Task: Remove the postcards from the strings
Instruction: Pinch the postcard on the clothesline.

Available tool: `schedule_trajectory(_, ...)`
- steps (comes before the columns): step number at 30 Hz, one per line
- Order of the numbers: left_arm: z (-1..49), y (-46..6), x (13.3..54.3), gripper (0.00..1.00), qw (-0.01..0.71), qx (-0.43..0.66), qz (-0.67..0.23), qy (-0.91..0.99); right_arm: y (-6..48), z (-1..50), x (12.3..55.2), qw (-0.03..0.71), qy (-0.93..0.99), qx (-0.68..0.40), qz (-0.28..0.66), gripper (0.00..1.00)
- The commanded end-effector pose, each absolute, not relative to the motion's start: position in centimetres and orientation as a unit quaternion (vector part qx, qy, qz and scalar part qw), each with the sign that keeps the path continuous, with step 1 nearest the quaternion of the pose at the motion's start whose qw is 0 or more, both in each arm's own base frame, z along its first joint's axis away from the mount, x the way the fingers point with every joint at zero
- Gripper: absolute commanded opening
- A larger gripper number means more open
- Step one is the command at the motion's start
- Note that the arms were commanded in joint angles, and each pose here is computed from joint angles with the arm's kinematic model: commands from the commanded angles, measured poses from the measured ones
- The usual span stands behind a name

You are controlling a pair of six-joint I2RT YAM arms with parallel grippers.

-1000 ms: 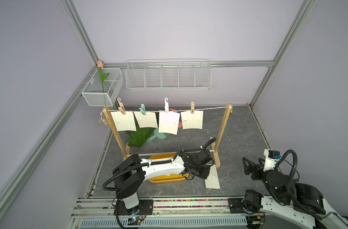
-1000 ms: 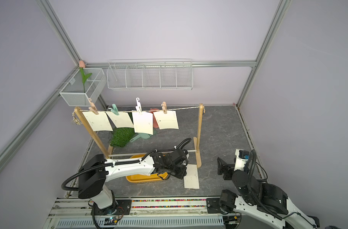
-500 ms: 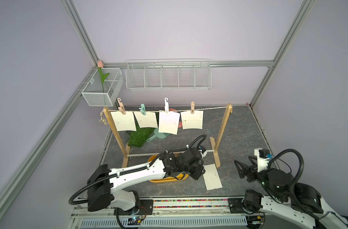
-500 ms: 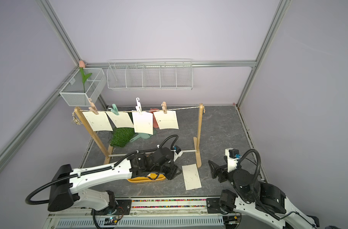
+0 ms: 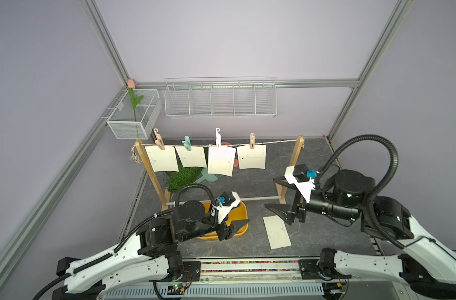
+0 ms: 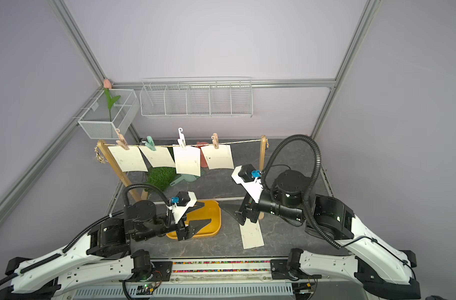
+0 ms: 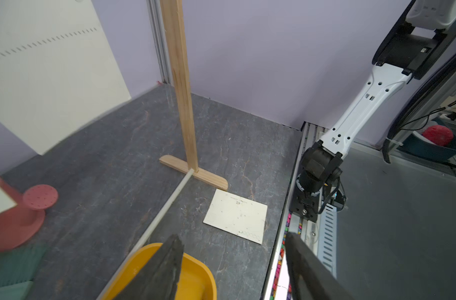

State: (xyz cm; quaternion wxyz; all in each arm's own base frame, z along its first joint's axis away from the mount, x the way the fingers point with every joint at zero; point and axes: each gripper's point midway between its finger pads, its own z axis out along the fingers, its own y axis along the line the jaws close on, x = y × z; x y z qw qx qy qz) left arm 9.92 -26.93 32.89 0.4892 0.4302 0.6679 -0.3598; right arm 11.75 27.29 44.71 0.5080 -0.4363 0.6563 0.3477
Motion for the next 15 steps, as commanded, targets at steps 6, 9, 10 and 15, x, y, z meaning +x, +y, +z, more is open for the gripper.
schedule_trajectory(6,37.7,-22.5,13.4,0.76,0.596,0.384,-0.262,0.655,26.6,52.9,17.4,0.596,0.655,-0.367,0.286,0.95)
schedule_trajectory(9,39.1,-22.9,15.0,0.77,0.590,0.380,-0.277,0.656,27.5,53.7,19.3,0.577,0.666,-0.356,0.309,0.95)
schedule_trajectory(10,39.6,-23.2,15.7,0.77,0.589,0.378,-0.285,0.655,27.7,53.9,19.5,0.577,0.664,-0.360,0.311,0.95)
schedule_trajectory(15,41.0,-24.9,18.7,0.77,0.578,0.397,-0.297,0.648,27.8,54.4,21.0,0.560,0.663,-0.371,0.332,0.96)
